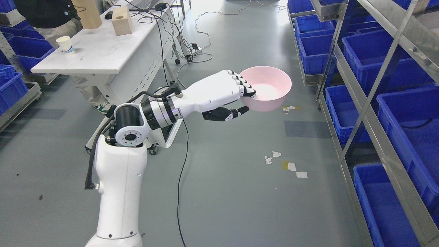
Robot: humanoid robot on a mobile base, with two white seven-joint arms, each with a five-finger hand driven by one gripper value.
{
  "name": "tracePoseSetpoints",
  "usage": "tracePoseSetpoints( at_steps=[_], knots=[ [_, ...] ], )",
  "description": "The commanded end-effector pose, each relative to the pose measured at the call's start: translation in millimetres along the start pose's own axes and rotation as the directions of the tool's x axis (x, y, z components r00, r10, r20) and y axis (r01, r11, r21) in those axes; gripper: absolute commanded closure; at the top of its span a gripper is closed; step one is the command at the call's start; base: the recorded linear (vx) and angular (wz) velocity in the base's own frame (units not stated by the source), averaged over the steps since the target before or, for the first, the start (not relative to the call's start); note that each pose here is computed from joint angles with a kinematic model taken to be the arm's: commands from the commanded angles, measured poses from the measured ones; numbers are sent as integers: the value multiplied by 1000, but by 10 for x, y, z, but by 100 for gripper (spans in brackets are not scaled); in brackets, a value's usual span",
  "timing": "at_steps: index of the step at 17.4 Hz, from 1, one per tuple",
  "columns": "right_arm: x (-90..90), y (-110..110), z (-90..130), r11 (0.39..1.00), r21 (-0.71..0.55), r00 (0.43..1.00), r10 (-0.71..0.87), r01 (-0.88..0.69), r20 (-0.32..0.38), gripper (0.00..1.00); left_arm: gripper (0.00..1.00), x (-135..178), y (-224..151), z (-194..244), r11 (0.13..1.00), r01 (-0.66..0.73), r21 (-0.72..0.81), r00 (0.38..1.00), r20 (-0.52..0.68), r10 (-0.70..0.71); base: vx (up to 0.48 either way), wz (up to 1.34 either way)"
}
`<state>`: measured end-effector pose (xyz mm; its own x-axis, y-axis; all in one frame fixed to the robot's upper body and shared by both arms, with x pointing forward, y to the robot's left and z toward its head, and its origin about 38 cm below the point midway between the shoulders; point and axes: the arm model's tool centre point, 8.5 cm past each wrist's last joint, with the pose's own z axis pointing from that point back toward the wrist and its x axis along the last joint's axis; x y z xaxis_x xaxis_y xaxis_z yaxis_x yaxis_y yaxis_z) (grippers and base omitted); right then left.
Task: Stack pink IKEA bowl on shelf middle layer
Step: 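Hold the pink bowl in the left hand while the robot turns and drives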
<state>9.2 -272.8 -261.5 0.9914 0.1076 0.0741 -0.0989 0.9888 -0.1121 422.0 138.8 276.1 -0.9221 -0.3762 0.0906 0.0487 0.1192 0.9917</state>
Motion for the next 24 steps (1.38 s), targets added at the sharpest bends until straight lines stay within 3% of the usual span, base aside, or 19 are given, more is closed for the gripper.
tracePoseSetpoints(
  at_steps=[1,24],
  knots=[
    [-90,-102,3,1000,-16,1000,2,-2,-6,0,98,-68,30,107,1000,7,1,1000,-29,-7,366,-56],
    [-90,-102,3,1000,-16,1000,2,-2,-6,0,98,-46,3,80,1000,5,-7,1000,-20,-5,377,37]
  ],
)
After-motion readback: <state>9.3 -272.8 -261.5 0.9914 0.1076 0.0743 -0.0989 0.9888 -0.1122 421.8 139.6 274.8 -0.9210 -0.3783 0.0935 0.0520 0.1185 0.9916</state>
